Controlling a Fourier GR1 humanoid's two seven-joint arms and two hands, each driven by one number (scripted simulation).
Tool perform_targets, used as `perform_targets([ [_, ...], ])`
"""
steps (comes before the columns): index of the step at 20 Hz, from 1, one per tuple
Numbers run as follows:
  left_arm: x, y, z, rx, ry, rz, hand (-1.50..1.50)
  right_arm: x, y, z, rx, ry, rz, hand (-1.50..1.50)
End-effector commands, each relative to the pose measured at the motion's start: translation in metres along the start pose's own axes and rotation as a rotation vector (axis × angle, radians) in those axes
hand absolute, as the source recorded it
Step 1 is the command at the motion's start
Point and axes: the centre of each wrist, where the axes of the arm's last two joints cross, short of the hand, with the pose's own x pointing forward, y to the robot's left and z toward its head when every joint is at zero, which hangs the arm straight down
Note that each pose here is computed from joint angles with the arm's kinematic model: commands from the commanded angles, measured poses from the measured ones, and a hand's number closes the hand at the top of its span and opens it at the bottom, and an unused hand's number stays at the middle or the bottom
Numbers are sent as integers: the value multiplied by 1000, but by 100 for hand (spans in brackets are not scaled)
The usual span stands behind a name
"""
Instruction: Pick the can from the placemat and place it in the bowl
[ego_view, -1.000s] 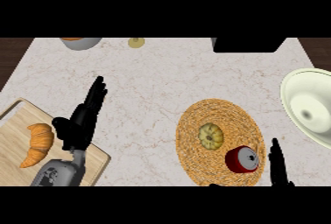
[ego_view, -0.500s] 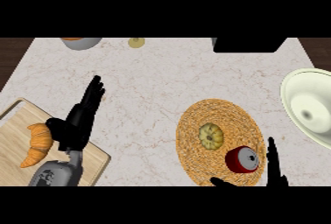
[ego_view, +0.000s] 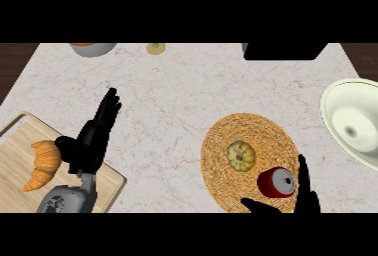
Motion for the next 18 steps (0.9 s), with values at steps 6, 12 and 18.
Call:
perform_targets([
  [6,-10,-1,1,10,1,1,0,-2,28,6,132,-142,205,150],
  [12,-14,-5,-2,4,-9,-9,0,-13,32,10,149,-168,112,150],
  [18,-6,5,-14,9,1,9,0,48,23,-22,136,-274,82,150],
])
